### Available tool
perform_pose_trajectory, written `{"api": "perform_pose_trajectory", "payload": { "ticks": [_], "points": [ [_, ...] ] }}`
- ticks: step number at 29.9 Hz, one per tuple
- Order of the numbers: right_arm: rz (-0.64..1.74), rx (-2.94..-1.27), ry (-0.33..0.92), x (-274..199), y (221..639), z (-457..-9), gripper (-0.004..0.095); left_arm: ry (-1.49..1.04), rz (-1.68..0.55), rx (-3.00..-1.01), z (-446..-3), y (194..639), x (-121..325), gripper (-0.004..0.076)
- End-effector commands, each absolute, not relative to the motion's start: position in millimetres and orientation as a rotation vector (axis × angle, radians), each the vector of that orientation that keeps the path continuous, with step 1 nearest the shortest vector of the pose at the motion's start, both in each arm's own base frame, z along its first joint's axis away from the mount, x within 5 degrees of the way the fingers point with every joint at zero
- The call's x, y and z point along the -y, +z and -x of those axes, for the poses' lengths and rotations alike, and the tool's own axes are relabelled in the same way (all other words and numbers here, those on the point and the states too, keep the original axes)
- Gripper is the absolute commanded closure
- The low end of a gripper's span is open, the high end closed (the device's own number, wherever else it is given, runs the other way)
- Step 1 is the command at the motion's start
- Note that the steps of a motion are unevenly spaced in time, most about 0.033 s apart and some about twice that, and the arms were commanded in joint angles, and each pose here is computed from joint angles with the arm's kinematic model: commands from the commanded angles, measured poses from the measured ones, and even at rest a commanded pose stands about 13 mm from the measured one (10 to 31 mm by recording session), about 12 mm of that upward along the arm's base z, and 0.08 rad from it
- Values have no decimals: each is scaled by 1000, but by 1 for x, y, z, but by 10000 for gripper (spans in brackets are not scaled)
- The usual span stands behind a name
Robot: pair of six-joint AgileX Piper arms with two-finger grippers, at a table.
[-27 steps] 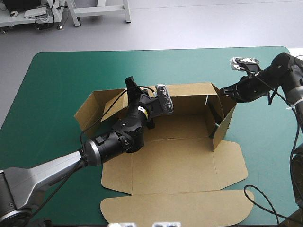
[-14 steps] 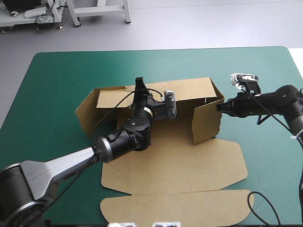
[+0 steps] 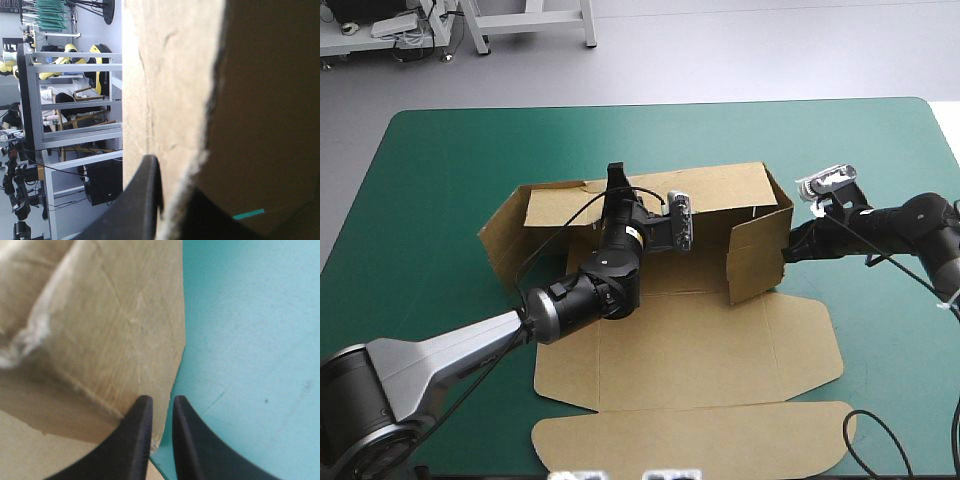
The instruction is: Fold the box
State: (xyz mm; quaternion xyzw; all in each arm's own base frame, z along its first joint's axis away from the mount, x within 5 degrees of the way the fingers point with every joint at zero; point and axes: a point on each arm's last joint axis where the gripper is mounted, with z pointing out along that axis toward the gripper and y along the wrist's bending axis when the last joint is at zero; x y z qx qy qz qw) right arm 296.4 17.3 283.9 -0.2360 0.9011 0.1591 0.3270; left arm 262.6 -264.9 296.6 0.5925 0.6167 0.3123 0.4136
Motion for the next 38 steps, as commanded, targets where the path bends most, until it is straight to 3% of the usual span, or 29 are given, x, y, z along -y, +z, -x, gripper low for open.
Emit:
{"api": "perform_pose_trajectory", "payload": {
  "ticks": [1, 5, 14, 21, 32, 35, 38],
  "points": [
    [669, -2314, 378, -16, 302, -290, 611, 688, -1452, -1586, -258, 303, 267, 733],
    [733, -2317, 398, -18, 301, -287, 529, 688, -1452, -1585, -258, 303, 267, 733],
    [773, -2250, 355, -18, 304, -291, 519, 688, -1451, -1588, -258, 303, 267, 733],
    [701, -2148, 531, -29, 307, -298, 520, 676, -1436, -1601, -258, 303, 267, 733],
    [673, -2173, 593, -29, 286, -314, 524, 649, -1428, -1594, -258, 303, 269, 733],
    [646, -2185, 614, -29, 280, -319, 600, 644, -1429, -1591, -258, 303, 269, 733],
    [614, -2187, 619, -28, 276, -323, 808, 635, -1432, -1585, -258, 303, 270, 733]
  ]
}}
